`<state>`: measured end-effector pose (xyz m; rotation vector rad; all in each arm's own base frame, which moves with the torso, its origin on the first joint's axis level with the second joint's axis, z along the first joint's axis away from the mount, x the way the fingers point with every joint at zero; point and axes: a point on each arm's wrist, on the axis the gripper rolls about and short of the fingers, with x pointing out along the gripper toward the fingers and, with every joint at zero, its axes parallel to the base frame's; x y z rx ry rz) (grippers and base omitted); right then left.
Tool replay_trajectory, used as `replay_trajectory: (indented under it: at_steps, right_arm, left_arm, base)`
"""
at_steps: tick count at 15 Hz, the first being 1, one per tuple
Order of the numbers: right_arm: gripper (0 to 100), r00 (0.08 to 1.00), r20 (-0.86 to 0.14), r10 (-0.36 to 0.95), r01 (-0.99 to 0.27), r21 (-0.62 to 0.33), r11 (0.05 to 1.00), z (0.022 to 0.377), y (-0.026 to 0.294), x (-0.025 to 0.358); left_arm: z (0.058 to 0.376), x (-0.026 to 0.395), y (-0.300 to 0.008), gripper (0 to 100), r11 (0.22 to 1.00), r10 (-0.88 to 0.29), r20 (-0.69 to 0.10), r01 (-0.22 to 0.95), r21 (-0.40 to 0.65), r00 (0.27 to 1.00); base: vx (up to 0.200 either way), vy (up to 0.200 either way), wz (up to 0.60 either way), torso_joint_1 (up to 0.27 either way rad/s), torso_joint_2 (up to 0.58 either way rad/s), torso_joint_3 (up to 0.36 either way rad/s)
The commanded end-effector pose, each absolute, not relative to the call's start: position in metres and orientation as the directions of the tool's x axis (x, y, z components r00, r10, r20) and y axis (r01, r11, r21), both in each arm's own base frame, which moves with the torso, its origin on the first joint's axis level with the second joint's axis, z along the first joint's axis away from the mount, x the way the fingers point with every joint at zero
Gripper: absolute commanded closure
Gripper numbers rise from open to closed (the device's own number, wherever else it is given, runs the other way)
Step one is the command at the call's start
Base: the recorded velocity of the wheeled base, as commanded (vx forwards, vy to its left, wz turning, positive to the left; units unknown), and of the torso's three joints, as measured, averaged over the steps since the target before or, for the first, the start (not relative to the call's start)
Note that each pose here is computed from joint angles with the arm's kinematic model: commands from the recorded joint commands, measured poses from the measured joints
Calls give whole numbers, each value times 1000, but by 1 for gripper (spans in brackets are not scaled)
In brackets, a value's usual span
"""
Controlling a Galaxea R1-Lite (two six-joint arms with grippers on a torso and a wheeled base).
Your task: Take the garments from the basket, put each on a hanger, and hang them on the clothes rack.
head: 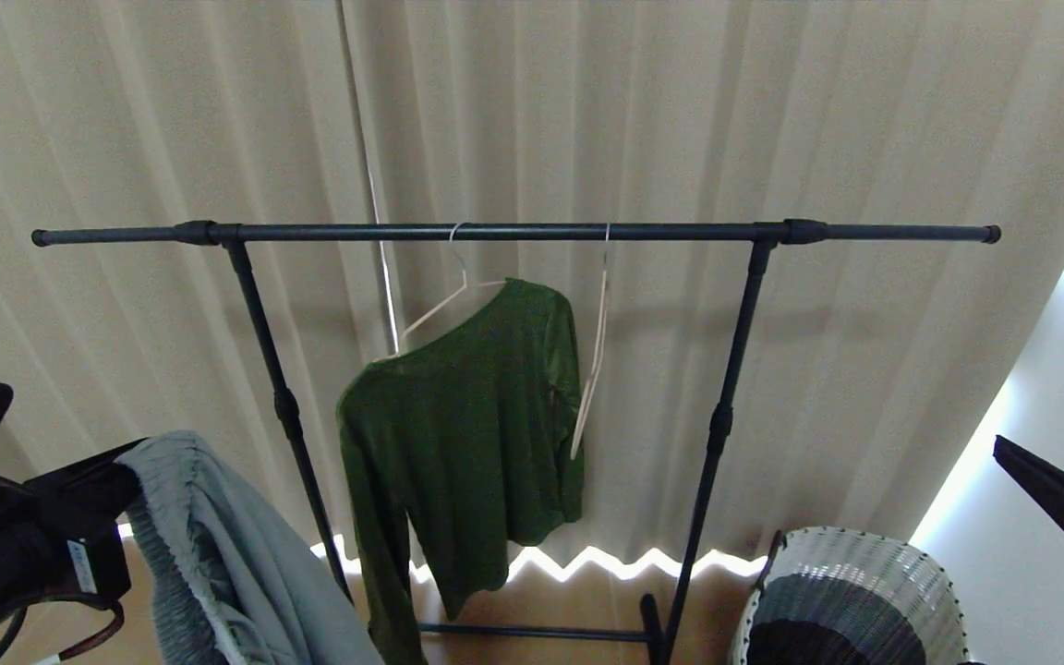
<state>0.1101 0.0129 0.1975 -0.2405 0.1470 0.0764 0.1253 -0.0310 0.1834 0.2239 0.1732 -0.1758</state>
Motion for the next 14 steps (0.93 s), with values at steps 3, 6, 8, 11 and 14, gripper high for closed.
replay_trajectory:
  at_steps: [3,6,8,11,14]
  right_arm:
    - [0,975,-221,30,-80,-222,972,190,11,120]
    - [0,971,-239,23,-78,-223,972,187,11,123]
    - [0,970,-242,23,-79,-223,972,187,11,123]
    - [0,969,-245,23,-79,-223,972,186,11,124]
    - [0,970,-244,23,-79,-223,972,186,11,123]
  left_arm:
    - [184,123,-31,100,959,-153,-181,190,210,972]
    - [185,122,-31,100,959,-159,-173,194,206,972]
    - [185,123,-31,100,959,-159,-179,195,205,971]
    - [183,124,-31,100,958,-157,-190,196,207,969]
    - [181,125,-31,100,957,-155,-197,197,214,968]
  base:
    - [0,0,0,124,-297,-165]
    - [0,0,0,11,-27,-15]
    - [0,0,0,0,0,0]
    - [67,0,0,1,1,1]
    - [200,0,0,1,1,-1]
